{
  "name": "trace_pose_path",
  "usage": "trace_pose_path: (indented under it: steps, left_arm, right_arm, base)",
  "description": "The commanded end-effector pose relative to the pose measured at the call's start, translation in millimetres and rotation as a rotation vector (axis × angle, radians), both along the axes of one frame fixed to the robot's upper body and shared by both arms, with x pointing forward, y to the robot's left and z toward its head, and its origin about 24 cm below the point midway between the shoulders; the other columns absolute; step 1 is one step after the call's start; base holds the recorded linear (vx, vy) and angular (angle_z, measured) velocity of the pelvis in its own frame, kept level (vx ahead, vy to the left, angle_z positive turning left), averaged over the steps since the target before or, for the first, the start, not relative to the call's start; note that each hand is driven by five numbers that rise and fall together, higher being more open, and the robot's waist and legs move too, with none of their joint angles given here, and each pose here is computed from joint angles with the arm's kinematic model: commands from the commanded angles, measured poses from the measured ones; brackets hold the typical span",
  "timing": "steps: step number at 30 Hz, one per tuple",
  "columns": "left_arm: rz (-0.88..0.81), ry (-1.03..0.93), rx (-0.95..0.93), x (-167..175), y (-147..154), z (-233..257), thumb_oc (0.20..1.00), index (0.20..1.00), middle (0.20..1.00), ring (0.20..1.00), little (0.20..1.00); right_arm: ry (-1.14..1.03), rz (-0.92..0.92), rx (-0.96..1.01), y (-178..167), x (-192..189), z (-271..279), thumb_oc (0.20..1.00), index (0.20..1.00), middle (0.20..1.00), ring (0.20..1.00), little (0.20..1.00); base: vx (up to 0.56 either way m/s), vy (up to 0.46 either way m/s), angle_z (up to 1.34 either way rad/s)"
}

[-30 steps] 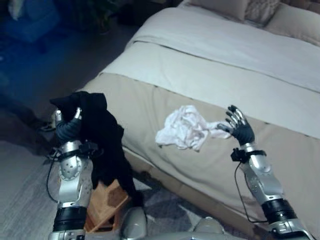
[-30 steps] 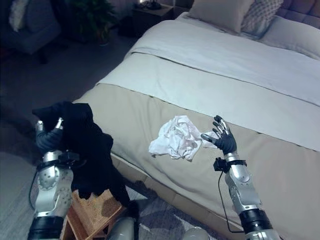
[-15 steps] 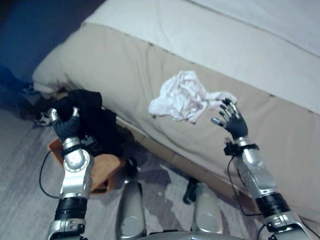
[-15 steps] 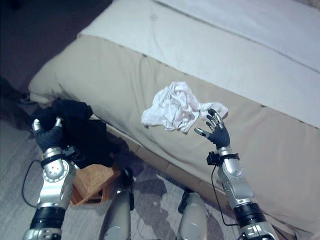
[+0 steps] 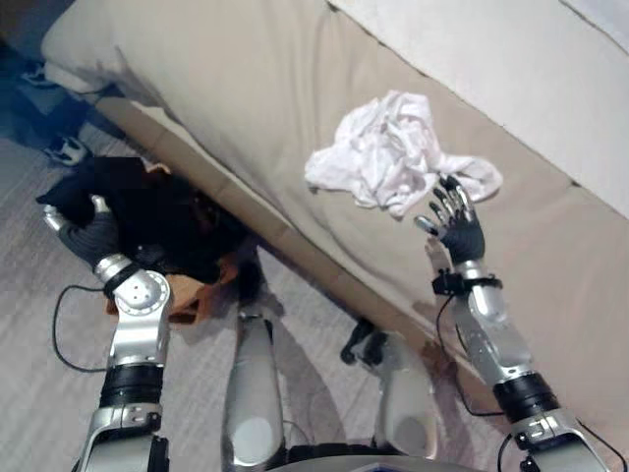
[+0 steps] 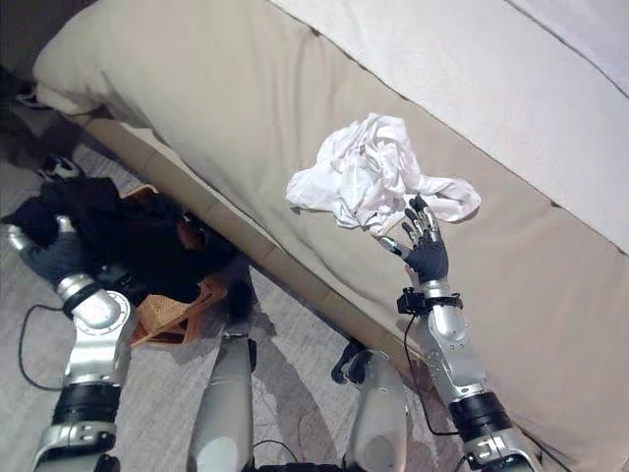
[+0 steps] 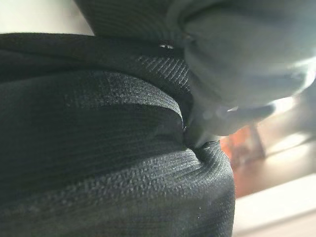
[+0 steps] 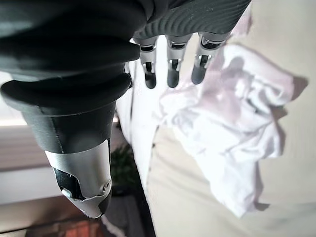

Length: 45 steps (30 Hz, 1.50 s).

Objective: Pick up clothes into the bucket

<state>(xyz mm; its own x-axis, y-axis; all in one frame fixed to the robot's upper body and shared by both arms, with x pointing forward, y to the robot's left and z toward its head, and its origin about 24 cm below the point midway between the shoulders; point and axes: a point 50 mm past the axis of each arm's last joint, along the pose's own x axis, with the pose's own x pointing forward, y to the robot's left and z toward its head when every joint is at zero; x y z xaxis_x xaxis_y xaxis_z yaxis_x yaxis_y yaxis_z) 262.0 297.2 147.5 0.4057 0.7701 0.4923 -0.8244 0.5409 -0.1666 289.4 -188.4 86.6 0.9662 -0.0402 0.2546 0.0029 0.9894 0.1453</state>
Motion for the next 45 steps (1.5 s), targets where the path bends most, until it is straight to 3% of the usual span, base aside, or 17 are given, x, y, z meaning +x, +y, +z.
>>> trace_pose_path:
  steps: [1, 15, 28, 32, 45]
  left_arm:
    - [0.081, -0.244, 0.205, -20, 7, 54, 0.2, 0.2, 0.2, 0.2, 0.2]
    - [0.202, -0.365, 0.314, -40, 39, 102, 0.2, 0.2, 0.2, 0.2, 0.2]
    - [0.258, -0.31, 0.286, -35, 44, 93, 0.2, 0.2, 0.2, 0.2, 0.2]
    - [0.343, -0.343, 0.334, -43, 48, 105, 0.2, 0.2, 0.2, 0.2, 0.2]
    - [0.383, -0.445, 0.397, -57, 53, 137, 0.2, 0.2, 0.2, 0.2, 0.2]
  right_arm:
    - [-0.064, -0.012, 0.059, 2, -2, 4, 1.0, 1.0, 1.0, 1.0, 1.0]
    - [0.191, -0.032, -0.032, -18, -26, -56, 1.0, 1.0, 1.0, 1.0, 1.0]
    - [0.134, -0.051, 0.003, -18, -23, -45, 1.0, 1.0, 1.0, 1.0, 1.0]
    - [0.133, -0.046, 0.004, -16, -23, -45, 1.0, 1.0, 1.0, 1.0, 1.0]
    - [0.167, -0.038, -0.003, -18, -26, -52, 1.0, 1.0, 1.0, 1.0, 1.0]
  base:
    - [0.11, 0.004, 0.12]
    - [0.05, 0.001, 0.1]
    - [0.0, -0.001, 0.02]
    - [0.0, 0.0, 0.0]
    - [0.0, 0.002, 0.0]
